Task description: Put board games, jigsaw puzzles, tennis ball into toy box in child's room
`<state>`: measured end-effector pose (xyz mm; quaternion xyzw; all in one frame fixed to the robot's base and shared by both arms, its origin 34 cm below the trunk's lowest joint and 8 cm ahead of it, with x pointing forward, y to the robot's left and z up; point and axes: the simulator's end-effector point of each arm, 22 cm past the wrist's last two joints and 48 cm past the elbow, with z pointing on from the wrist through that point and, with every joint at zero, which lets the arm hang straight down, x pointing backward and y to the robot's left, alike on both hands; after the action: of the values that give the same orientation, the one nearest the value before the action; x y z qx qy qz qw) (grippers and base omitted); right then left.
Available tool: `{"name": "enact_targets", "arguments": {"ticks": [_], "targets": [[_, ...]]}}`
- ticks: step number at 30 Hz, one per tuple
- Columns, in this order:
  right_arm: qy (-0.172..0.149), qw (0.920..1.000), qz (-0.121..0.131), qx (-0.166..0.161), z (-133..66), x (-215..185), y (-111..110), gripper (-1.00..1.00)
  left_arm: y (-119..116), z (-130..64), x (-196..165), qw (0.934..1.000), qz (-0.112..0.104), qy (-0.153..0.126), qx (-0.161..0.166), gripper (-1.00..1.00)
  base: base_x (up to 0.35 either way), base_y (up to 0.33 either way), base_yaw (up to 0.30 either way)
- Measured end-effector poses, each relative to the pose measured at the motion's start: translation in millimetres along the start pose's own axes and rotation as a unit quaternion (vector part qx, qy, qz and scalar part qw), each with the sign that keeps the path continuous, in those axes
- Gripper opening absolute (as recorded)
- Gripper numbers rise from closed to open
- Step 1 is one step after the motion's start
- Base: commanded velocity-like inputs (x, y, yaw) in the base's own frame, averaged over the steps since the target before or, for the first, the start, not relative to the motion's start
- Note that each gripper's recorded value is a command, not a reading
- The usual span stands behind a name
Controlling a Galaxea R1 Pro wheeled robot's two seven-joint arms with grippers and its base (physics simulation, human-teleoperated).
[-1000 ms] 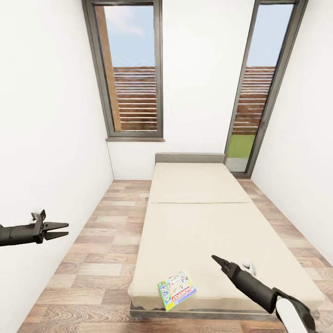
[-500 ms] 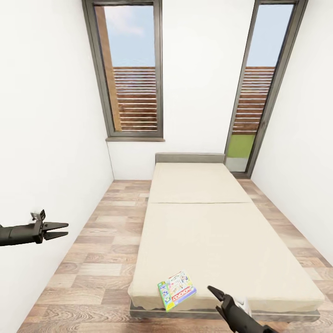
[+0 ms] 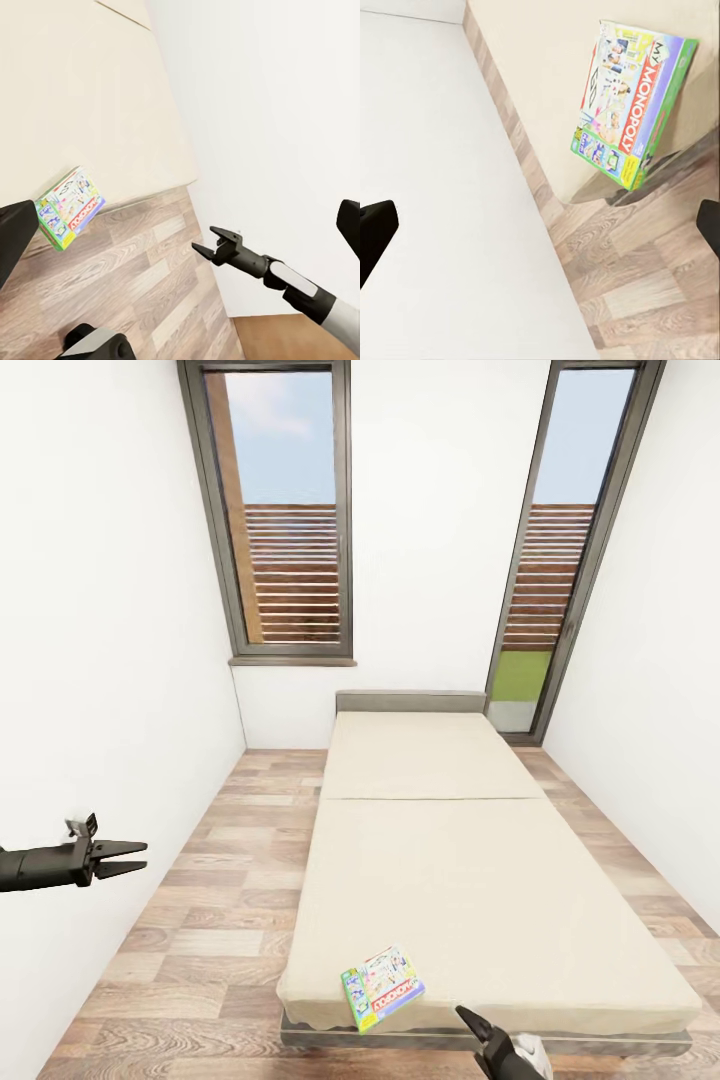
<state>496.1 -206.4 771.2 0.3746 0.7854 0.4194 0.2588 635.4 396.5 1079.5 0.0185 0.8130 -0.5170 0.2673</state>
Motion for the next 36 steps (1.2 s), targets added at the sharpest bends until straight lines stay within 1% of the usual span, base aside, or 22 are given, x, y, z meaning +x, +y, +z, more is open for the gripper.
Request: {"name": "enact_targets", "arguments": {"ticks": [2,8,15,18,31,36], "targets": [[-0.009,0.9999,-0.004,0.003,1.2,-4.1,-2.3,1.0,0.0,0.0,0.0,1.0,0.0,0.0,0.0,1.0,0.0,0.0,0.0],[-0.03,0.9994,-0.018,0.004,10.1,-23.3,1.4,1.0,-0.1,0.2,0.0,1.0,0.0,0.0,0.0,1.0,0.0,0.0,0.0],[-0.031,0.9992,-0.012,0.022,12.5,-32.8,-13.0,1.0,0.0,-0.8,-0.4,1.0,0.0,-0.001,0.0,1.0,0.0,0.0,0.0],[-0.031,0.9991,-0.01,0.026,13.6,-37.9,-15.8,1.0,-0.2,-1.0,-0.7,1.0,0.0,-0.001,0.0,1.0,0.0,0.0,0.0],[-0.035,0.9992,-0.015,0.014,26.6,-58.6,3.3,1.0,0.5,-1.4,-1.2,1.0,0.0,-0.002,0.0,1.0,0.0,0.0,0.0],[-0.034,0.9993,-0.014,0.011,32.0,-61.0,4.2,1.0,4.4,0.6,-0.8,1.0,0.0,-0.003,0.0,1.0,0.0,0.0,0.0]]}}
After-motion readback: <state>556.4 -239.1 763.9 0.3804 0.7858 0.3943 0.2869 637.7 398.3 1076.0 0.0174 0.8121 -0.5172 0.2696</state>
